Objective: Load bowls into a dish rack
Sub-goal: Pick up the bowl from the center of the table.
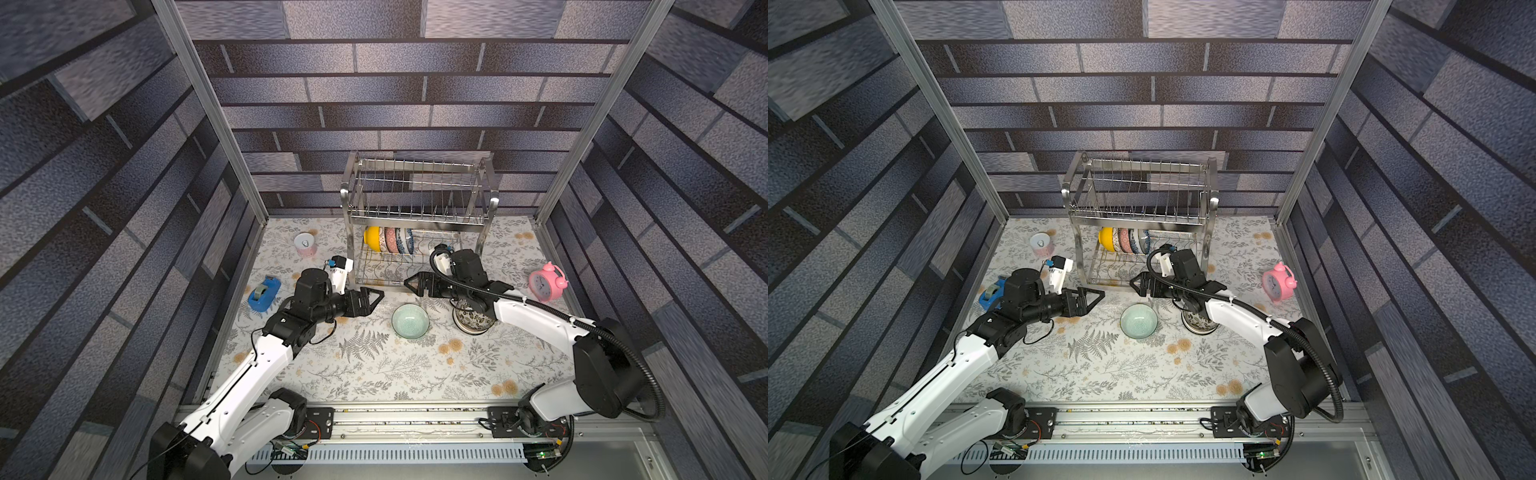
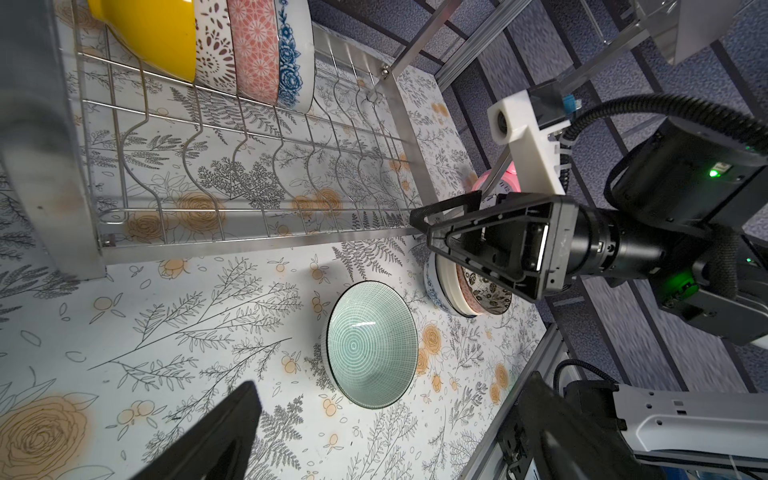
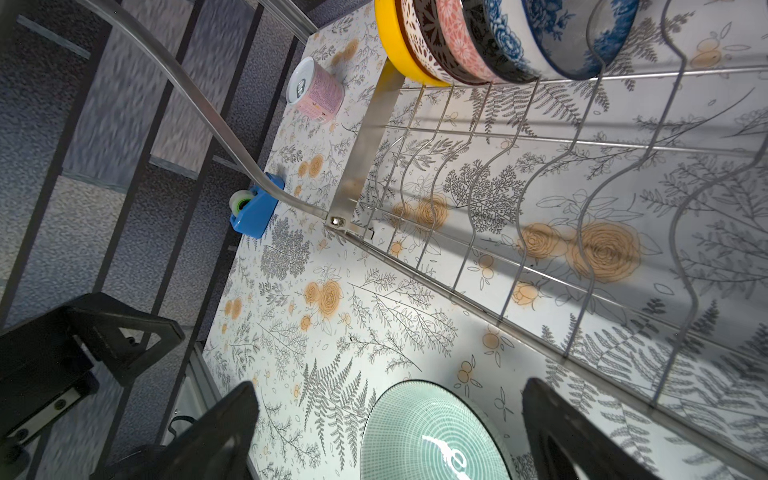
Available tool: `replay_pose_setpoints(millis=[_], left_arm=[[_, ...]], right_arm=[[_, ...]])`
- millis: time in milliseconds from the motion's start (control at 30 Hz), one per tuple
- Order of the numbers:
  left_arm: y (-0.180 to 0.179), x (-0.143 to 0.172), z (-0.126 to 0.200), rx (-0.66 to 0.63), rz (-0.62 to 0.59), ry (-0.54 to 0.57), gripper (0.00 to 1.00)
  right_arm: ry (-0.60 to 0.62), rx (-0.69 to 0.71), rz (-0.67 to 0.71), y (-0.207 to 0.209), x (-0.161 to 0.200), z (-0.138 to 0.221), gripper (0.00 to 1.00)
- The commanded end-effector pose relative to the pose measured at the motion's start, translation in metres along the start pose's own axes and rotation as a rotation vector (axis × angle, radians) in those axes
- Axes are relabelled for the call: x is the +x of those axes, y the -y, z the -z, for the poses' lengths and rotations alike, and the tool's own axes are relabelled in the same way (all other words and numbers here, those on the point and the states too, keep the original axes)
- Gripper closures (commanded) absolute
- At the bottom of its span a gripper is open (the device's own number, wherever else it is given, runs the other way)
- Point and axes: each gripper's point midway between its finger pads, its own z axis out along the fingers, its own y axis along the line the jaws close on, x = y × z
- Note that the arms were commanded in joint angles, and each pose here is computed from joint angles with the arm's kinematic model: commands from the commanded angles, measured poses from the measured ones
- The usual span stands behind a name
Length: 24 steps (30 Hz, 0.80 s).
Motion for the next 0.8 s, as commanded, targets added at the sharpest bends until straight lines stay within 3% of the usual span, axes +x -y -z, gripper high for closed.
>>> replay_pose_setpoints(millis=[0,367,767], left_arm=[[-0.007,0.007,0.001,-0.015,0.000,-0.007,0.00],[-0.016,0.036,-0.001,-0.026,0.031,-0.074,0.00],[-0.024,0.065,0.012,-0.072,0.051,-0.090,0.00]], right_arm=[[-0.038,0.057,0.054,0.004,0.013,0.007,0.00],[-0.109,0.161,0.255,-0.013,0.033,0.017,0.00],[-0.213,0.290,0.489,-0.035,0.061,-0.002,0.01]])
